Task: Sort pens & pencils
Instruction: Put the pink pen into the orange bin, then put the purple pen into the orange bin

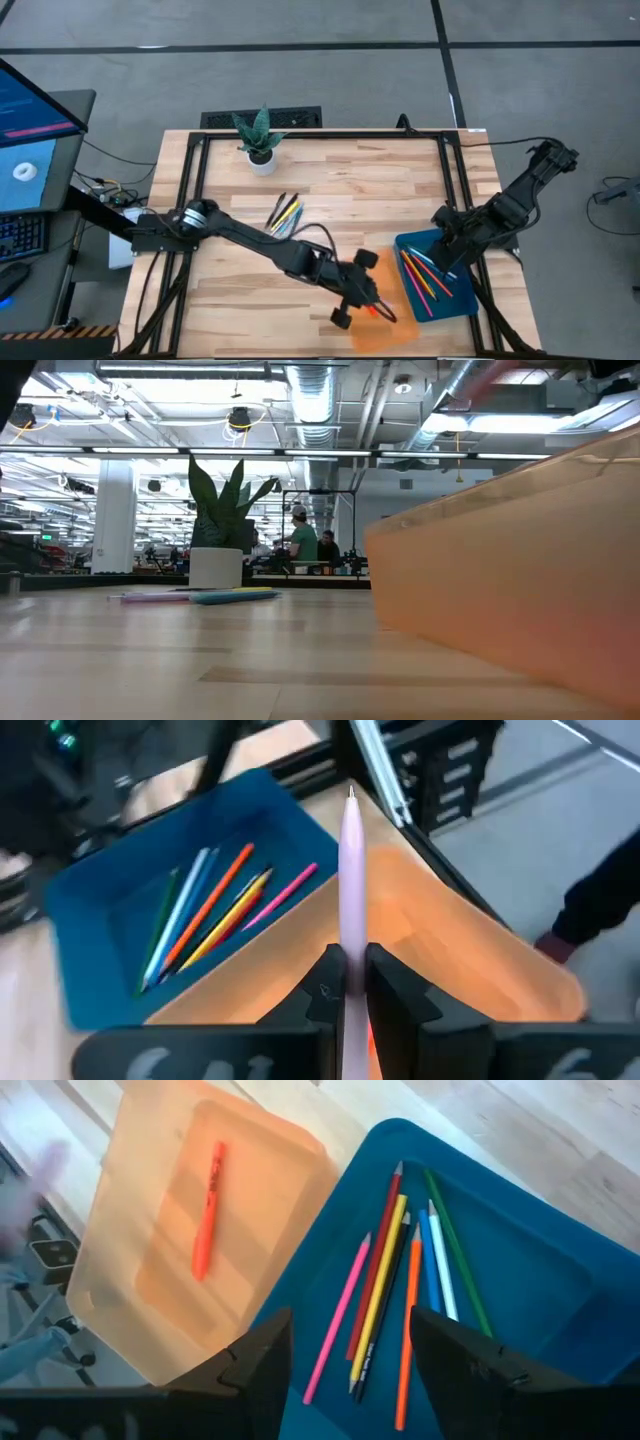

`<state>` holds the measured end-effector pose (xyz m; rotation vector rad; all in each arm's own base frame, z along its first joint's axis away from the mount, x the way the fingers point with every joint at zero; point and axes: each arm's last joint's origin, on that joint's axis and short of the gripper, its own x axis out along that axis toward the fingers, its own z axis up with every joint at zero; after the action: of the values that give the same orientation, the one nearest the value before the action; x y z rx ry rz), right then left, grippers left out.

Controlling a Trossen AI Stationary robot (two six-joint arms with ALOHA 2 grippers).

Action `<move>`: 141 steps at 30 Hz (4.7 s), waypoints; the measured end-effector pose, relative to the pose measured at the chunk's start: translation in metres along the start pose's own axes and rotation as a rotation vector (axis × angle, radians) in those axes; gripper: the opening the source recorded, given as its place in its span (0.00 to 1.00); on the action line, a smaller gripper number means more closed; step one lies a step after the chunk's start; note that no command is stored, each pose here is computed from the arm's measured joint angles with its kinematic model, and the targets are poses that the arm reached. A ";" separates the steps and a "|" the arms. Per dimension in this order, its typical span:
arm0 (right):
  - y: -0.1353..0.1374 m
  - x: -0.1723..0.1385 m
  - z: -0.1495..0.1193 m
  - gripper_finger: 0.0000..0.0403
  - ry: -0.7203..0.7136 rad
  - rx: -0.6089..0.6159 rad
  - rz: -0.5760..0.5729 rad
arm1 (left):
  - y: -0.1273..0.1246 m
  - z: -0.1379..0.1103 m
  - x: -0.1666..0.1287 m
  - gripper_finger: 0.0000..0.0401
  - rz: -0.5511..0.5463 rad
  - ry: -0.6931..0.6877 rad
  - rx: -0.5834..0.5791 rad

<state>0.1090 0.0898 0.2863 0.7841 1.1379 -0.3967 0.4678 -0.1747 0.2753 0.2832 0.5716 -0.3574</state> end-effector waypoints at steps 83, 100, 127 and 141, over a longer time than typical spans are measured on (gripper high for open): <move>-0.010 -0.006 0.007 0.55 -0.014 -0.145 -0.013 | 0.020 -0.216 -0.124 0.49 0.730 0.705 -1.243; -0.011 -0.005 0.012 0.55 -0.005 -0.110 -0.018 | 0.020 -0.265 -0.118 0.44 0.658 0.731 -1.295; -0.011 -0.005 0.012 0.55 -0.019 -0.133 -0.021 | 0.039 -0.205 -0.112 0.03 0.547 0.573 -1.279; -0.011 -0.005 0.013 0.55 -0.031 -0.137 -0.023 | 0.040 -0.136 -0.115 0.04 0.502 0.314 -1.242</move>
<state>0.1085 0.0729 0.2895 0.6433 1.1339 -0.3450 0.3298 -0.0613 0.2372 -0.7257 0.8994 0.5610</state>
